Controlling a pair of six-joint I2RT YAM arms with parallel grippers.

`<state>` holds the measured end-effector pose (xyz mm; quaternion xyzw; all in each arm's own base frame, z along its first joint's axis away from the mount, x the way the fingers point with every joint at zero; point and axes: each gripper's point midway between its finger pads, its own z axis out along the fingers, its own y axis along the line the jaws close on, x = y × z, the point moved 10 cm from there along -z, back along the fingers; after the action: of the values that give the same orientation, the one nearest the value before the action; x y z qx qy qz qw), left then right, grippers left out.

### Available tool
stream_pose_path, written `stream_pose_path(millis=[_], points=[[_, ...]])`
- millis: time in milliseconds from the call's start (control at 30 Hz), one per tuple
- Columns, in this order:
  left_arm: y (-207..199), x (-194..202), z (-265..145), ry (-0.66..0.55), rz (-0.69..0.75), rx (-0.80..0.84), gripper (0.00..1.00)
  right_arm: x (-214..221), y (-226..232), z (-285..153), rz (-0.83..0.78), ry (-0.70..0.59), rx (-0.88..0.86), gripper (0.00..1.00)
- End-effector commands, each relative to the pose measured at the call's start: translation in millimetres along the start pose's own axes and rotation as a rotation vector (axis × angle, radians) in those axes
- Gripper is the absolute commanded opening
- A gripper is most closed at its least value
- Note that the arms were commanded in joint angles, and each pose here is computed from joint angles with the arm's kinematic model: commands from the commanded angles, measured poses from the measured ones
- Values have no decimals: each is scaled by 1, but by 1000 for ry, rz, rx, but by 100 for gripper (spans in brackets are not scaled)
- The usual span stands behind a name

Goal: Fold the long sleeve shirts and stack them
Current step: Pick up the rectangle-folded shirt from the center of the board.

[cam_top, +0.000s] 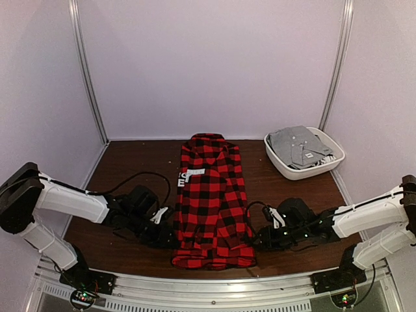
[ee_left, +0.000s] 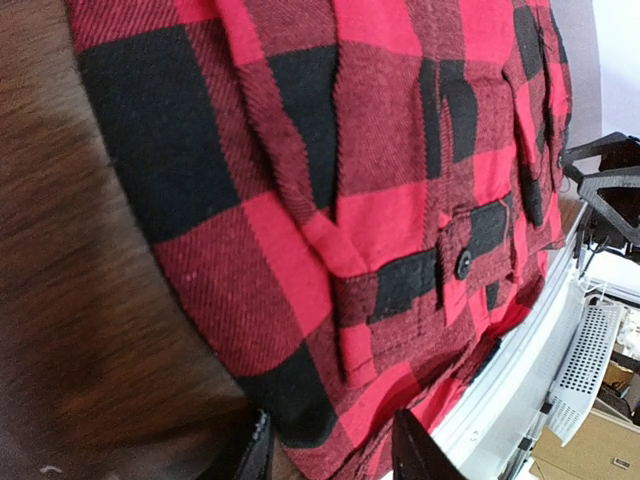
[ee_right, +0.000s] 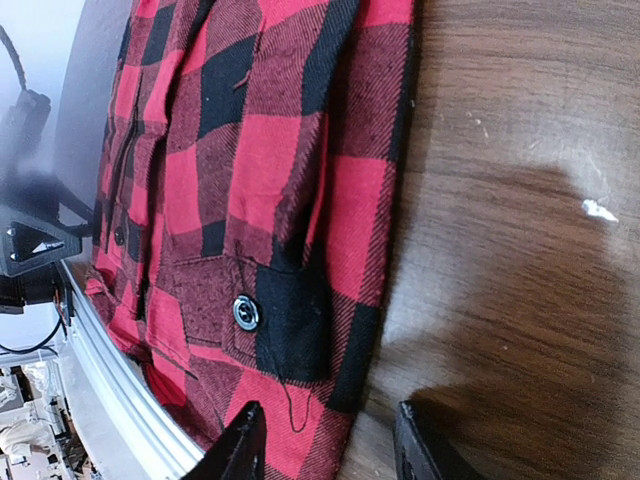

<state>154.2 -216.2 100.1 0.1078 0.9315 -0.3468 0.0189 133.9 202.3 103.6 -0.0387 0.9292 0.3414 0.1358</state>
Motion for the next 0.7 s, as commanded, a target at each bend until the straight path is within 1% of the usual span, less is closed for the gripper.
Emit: stream_pose_path(millis=[0, 400, 667], points=[[3, -4, 8, 14, -23, 6, 40, 2, -6, 3, 26, 1, -3, 44], [5, 0, 16, 64, -66, 57, 30, 2, -7, 12, 52, -9, -36, 39], [8, 2, 19, 78, -100, 69, 17, 4, -8, 17, 83, 3, -78, 31]])
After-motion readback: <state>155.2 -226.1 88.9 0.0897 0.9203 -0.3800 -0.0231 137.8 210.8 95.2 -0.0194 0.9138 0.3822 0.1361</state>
